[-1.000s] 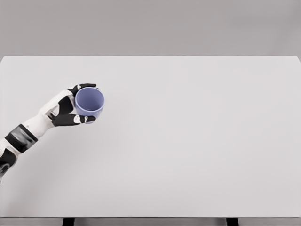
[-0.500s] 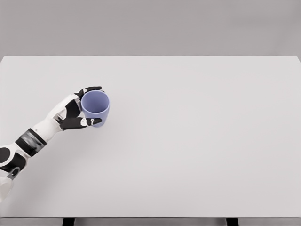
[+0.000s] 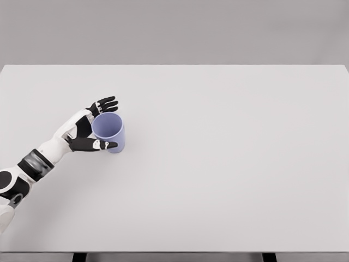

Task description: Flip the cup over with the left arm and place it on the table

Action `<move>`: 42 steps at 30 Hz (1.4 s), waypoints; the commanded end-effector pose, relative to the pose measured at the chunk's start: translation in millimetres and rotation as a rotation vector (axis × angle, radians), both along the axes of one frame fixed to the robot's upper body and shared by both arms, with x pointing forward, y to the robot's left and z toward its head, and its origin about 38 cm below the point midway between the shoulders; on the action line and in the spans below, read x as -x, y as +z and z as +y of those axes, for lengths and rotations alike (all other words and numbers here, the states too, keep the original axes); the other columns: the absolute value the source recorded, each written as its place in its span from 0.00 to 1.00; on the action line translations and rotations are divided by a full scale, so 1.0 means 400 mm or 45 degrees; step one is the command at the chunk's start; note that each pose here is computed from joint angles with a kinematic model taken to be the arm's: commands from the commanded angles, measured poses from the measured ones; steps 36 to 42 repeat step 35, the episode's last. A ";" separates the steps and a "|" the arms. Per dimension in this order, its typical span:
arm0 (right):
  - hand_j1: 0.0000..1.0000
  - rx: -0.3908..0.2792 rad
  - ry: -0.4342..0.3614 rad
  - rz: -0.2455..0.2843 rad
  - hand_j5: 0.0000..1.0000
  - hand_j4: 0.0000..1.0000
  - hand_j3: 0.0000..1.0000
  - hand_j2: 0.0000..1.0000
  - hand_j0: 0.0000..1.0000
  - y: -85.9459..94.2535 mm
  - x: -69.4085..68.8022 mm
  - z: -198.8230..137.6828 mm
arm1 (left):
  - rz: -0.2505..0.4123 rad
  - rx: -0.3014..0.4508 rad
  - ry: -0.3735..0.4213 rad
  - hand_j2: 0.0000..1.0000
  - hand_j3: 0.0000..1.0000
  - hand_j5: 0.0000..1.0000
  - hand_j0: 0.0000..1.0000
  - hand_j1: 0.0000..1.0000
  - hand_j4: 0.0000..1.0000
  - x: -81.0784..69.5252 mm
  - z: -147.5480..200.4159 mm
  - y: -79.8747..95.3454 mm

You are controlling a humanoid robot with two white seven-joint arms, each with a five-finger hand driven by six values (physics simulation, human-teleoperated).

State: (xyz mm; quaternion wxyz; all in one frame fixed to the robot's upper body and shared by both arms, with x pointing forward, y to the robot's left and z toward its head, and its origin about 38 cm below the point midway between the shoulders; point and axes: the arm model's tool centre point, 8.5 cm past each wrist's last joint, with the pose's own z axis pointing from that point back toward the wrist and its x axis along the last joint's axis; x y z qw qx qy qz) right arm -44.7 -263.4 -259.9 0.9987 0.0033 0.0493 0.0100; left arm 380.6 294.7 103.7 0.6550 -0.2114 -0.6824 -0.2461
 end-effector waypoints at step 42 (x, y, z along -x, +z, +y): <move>1.00 0.000 0.000 0.000 1.00 1.00 1.00 1.00 1.00 0.000 0.000 0.000 | -0.166 -0.473 0.103 1.00 1.00 1.00 1.00 1.00 1.00 0.003 0.264 0.175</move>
